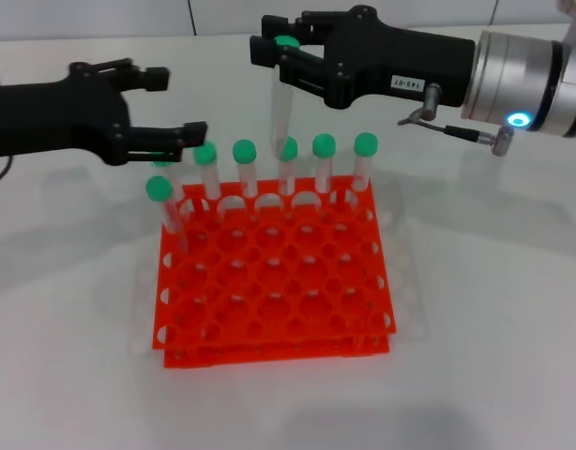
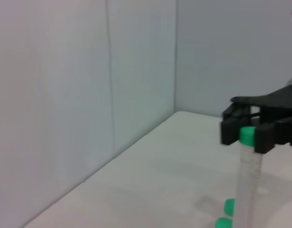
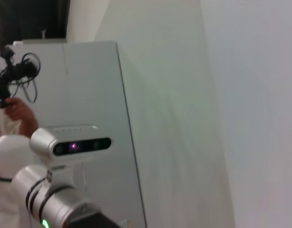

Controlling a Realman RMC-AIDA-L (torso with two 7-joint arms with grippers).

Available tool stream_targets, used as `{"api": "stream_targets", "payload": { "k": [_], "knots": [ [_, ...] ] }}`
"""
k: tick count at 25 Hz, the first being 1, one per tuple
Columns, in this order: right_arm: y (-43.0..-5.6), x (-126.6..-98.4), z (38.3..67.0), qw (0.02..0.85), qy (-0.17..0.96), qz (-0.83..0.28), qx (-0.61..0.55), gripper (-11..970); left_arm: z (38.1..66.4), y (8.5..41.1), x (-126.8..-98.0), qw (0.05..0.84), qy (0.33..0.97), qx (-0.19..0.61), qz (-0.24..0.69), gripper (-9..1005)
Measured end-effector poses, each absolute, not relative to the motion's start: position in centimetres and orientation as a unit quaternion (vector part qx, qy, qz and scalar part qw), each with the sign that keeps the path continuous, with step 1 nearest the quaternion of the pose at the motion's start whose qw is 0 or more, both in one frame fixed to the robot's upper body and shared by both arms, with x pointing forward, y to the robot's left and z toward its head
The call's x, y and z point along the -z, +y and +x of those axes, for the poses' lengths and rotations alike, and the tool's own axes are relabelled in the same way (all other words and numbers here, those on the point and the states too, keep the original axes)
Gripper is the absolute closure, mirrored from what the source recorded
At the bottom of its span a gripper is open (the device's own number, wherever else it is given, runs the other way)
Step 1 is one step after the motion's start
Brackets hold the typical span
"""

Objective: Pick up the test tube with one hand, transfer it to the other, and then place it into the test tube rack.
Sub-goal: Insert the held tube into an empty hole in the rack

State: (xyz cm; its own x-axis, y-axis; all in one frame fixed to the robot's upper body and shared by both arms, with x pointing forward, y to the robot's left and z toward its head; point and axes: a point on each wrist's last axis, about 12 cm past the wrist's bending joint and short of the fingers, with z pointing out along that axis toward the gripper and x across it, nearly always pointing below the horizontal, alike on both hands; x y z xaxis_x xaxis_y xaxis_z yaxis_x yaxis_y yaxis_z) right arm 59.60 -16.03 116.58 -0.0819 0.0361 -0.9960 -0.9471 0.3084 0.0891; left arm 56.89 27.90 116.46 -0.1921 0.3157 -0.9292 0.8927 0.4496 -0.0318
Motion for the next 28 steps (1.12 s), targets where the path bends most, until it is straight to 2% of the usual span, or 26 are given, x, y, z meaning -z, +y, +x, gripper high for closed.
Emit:
{"api": "stream_targets", "payload": {
  "k": [12, 19, 28],
  "knots": [
    [-16.7, -117.4, 58.7, 0.543, 0.607, -0.404, -0.416, 704, 53.4, 30.9, -117.5, 0.480, 0.744, 0.275, 0.376, 108],
    [-16.6, -118.0, 58.1, 0.528, 0.614, -0.421, -0.409, 704, 50.0, 32.6, -117.6, 0.465, 0.741, 0.309, 0.373, 108],
    [-15.8, -117.2, 57.1, 0.517, 0.616, -0.420, -0.421, 703, 45.3, 36.3, -119.9, 0.445, 0.764, 0.302, 0.357, 108]
  ]
}}
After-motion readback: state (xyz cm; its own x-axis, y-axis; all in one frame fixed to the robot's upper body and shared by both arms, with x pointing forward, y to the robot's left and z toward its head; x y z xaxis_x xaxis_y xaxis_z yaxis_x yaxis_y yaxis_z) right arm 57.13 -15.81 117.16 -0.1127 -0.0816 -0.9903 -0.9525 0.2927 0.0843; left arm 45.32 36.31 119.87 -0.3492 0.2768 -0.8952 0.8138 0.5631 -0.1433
